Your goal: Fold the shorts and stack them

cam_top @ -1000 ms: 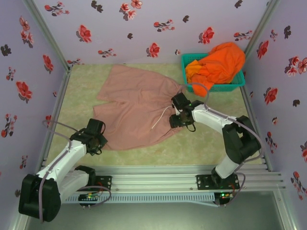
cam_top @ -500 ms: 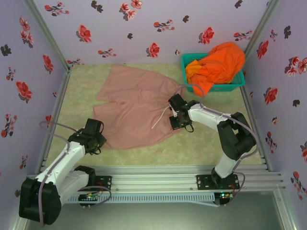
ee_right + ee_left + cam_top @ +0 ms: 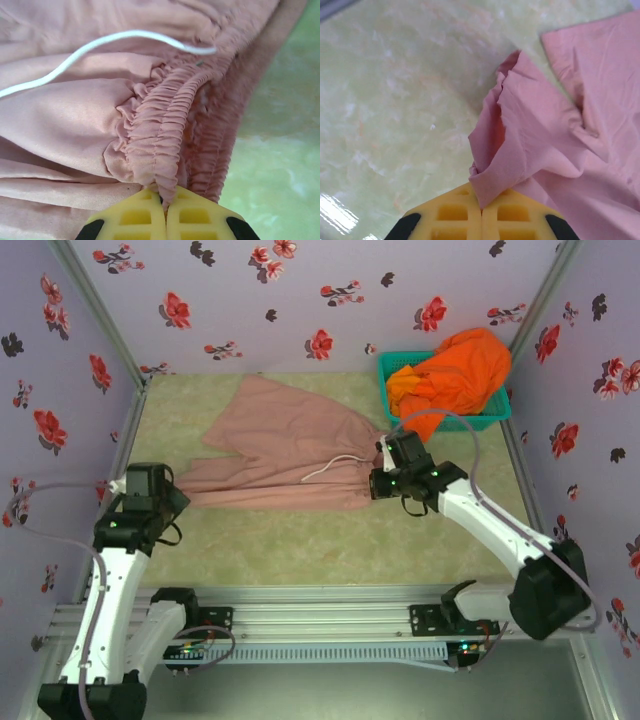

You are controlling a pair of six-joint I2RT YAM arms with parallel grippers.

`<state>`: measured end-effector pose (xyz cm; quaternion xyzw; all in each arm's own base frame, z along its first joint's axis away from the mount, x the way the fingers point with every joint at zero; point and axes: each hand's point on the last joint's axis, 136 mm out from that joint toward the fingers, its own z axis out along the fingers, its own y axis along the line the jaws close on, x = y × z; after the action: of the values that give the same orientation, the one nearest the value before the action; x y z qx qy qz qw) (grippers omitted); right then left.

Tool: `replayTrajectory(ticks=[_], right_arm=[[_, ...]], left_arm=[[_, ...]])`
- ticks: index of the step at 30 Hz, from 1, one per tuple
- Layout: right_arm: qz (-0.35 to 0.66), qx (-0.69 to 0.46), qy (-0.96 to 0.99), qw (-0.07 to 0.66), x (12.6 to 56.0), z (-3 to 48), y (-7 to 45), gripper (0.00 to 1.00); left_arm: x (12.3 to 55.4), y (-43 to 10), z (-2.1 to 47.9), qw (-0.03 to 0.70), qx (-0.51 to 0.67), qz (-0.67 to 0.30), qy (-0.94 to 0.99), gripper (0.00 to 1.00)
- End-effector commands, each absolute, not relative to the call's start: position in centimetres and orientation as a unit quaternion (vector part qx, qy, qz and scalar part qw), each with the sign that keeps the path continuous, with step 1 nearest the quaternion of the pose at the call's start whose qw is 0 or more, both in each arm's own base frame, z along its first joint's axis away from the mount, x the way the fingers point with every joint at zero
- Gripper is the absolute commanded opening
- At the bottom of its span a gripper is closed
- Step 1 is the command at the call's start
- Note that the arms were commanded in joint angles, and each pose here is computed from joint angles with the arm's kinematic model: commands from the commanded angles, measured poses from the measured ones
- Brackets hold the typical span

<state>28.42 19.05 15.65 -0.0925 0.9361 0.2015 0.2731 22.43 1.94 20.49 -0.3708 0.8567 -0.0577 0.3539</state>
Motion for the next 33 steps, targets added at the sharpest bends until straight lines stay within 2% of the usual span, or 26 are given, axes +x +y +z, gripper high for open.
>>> replayTrajectory(ticks=[1,10,17,21,24,29,33], right_arm=[[0.263,-0.071,0.916,0.295,27.8,17.8,19.9,0.00],[0.346,-0.066,0.875,0.332,25.4,22.5,20.5,0.00],[0.378,-0.043,0.847,0.372,24.3,25.1,20.2,0.00],[0.327,0.028,0.861,0.387,24.9,24.0,17.5,0.00],[0.297,0.089,0.876,0.369,25.2,21.8,16.0,0.00],[0.271,0.162,0.888,0.335,25.2,18.0,14.8,0.00],[0.237,0.201,0.887,0.340,25.5,16.2,13.2,0.00]], left_arm=[[21.1,3.5,23.3,0.367,-0.349,-0.012,0.862,0.00],[21.6,4.5,33.2,0.449,-0.300,0.011,0.842,0.00],[24.3,3.8,37.5,0.470,-0.259,0.006,0.844,0.00],[27.6,2.9,37.8,0.467,-0.237,-0.008,0.852,0.00],[30.5,1.6,36.6,0.451,-0.221,-0.023,0.864,0.00],[35.2,-0.5,33.0,0.408,-0.186,-0.016,0.894,0.00],[38.5,-1.7,30.3,0.385,-0.174,-0.009,0.906,0.00]])
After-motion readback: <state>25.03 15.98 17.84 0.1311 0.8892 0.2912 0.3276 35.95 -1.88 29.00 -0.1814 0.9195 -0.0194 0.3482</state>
